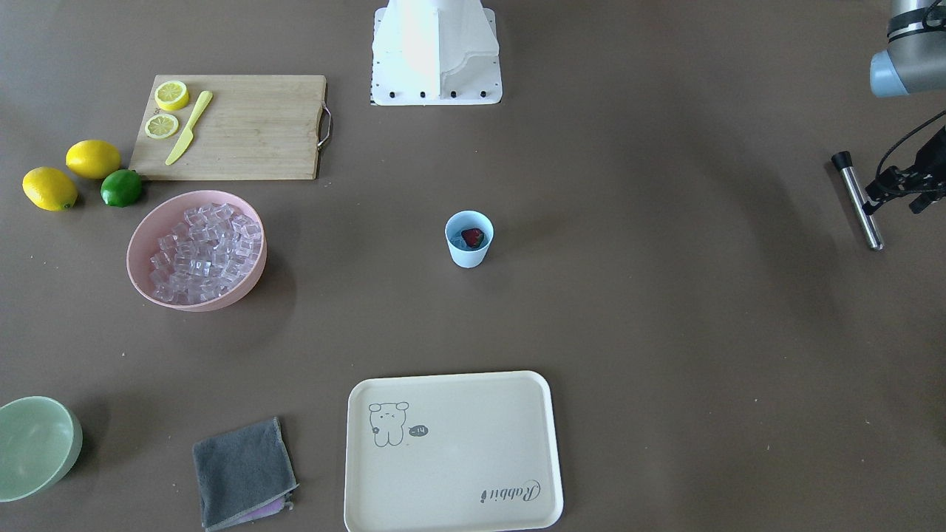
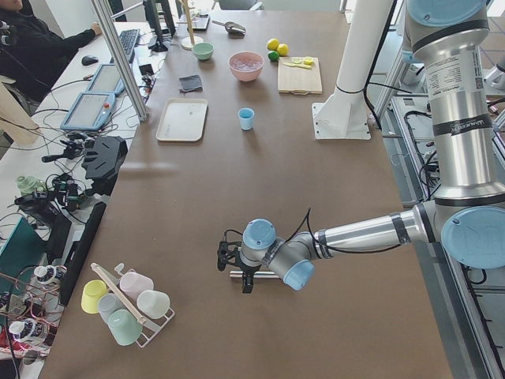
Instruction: Mash ice and strawberries in cup
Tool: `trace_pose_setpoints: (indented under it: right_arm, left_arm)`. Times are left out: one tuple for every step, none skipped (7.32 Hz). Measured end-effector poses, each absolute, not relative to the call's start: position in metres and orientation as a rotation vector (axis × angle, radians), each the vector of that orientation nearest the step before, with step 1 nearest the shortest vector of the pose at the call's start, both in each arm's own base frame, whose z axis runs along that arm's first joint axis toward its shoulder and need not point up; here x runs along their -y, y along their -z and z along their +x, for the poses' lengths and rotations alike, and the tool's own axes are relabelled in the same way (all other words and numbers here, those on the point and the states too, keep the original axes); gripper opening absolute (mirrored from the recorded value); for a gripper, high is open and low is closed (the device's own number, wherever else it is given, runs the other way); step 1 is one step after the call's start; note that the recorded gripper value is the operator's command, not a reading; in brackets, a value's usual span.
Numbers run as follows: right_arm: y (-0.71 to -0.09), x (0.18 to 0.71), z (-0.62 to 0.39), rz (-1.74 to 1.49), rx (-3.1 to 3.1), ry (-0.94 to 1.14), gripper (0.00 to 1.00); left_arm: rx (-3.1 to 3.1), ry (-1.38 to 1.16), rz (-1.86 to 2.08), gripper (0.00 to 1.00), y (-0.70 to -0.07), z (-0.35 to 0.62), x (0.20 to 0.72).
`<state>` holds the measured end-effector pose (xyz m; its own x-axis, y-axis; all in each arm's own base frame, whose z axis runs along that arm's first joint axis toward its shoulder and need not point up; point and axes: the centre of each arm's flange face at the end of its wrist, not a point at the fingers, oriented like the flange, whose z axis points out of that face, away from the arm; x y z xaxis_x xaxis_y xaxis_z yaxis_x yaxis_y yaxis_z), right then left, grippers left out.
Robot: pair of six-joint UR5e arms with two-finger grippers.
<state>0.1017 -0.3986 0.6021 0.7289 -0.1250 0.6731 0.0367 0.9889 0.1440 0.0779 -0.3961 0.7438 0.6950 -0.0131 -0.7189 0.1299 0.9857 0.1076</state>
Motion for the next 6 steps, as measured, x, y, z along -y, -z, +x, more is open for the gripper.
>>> trace_pose_setpoints:
  right_arm:
    - [-0.602, 0.398, 0.102, 0.125, 0.749, 0.089, 0.99]
    - [-0.602, 0.397, 0.102, 0.125, 0.749, 0.089, 0.99]
    - [-0.602, 0.397, 0.102, 0.125, 0.749, 0.09, 0.99]
    - [-0.602, 0.397, 0.102, 0.125, 0.749, 0.09, 0.99]
    - [-0.602, 0.397, 0.102, 0.125, 0.748, 0.089, 0.99]
    - [-0.602, 0.397, 0.103, 0.125, 0.748, 0.088, 0.99]
  left_arm:
    - [-0.801, 0.072, 0.155, 0.98, -0.748, 0.081, 0.394]
    - [-0.802, 0.064, 0.148, 0.97, -0.749, 0.087, 0.392]
    - [-0.808, 0.056, 0.145, 0.92, -0.748, 0.094, 0.39]
    - [-0.812, 0.043, 0.146, 0.84, -0.749, 0.1, 0.388]
    - [-0.81, 0.035, 0.144, 0.58, -0.753, 0.103, 0.386]
    - [-0.807, 0.029, 0.144, 0.4, -0.755, 0.106, 0.385]
